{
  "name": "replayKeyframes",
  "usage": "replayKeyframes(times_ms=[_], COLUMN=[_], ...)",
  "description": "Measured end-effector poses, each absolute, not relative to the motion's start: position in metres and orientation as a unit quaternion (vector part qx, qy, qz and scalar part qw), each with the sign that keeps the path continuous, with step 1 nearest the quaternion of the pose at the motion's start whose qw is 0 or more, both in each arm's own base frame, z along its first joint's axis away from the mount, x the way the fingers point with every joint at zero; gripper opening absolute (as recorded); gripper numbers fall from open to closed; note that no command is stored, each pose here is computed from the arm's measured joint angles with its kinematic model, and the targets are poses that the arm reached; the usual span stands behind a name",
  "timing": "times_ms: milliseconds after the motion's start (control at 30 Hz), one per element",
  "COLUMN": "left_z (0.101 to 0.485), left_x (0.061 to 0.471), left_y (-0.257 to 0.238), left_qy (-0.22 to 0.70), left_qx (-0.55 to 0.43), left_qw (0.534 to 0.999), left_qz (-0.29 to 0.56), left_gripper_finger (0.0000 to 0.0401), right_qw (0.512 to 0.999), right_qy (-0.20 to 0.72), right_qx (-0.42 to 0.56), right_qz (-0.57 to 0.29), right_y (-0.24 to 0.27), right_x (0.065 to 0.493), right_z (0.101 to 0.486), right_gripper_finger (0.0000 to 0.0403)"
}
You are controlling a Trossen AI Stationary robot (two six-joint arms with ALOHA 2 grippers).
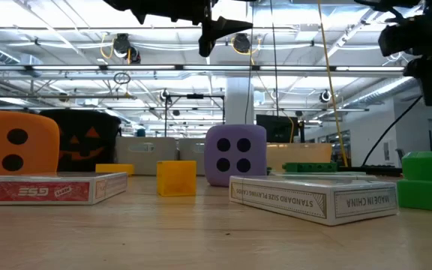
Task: Pick & Place Toys
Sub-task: Put the middle yellow game piece into the orange bin
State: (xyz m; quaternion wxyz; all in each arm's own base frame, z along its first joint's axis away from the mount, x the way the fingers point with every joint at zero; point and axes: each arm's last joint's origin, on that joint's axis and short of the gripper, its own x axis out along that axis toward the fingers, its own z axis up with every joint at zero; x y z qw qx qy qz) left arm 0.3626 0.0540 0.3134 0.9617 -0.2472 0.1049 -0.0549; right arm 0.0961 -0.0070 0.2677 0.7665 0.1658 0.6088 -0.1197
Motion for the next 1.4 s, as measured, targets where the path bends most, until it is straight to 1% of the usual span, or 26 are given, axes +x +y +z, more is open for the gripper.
replayKeyframes(times_ms=[167,367,500,667,800,967,1133,1400], left_z=[0.309,0.307,0.307,0.307,0.307,0.307,0.307,0.307], left_x=[0.362,0.361,0.361,0.361,0.361,0.361,0.361,0.361], left_y=[0.054,0.054,0.054,0.054,0.055,0.055,0.055,0.055], left_qy=[0.124,0.135,0.135,0.135,0.135,0.135,0.136,0.137], left_qx=[-0.251,-0.252,-0.252,-0.252,-0.250,-0.252,-0.260,-0.264], left_qw=[0.959,0.958,0.957,0.957,0.958,0.957,0.955,0.954], left_qz=[-0.043,-0.040,-0.040,-0.040,-0.040,-0.039,-0.039,-0.042], left_gripper_finger=[0.0227,0.0227,0.0228,0.0227,0.0227,0.0227,0.0227,0.0227], right_qw=[0.762,0.742,0.756,0.741,0.723,0.688,0.660,0.630], right_qy=[0.628,0.655,0.638,0.658,0.684,0.724,0.749,0.776], right_qx=[0.125,0.113,0.109,0.097,0.060,0.028,0.047,0.041], right_qz=[-0.098,-0.086,-0.095,-0.092,-0.068,-0.050,-0.021,-0.019], right_y=[0.004,0.013,0.014,0.015,0.016,0.016,0.017,0.018], right_x=[0.097,0.092,0.097,0.101,0.110,0.120,0.128,0.134], right_z=[0.264,0.241,0.239,0.235,0.226,0.213,0.197,0.185], right_gripper_finger=[0.0235,0.0235,0.0235,0.0235,0.0235,0.0235,0.0235,0.0235])
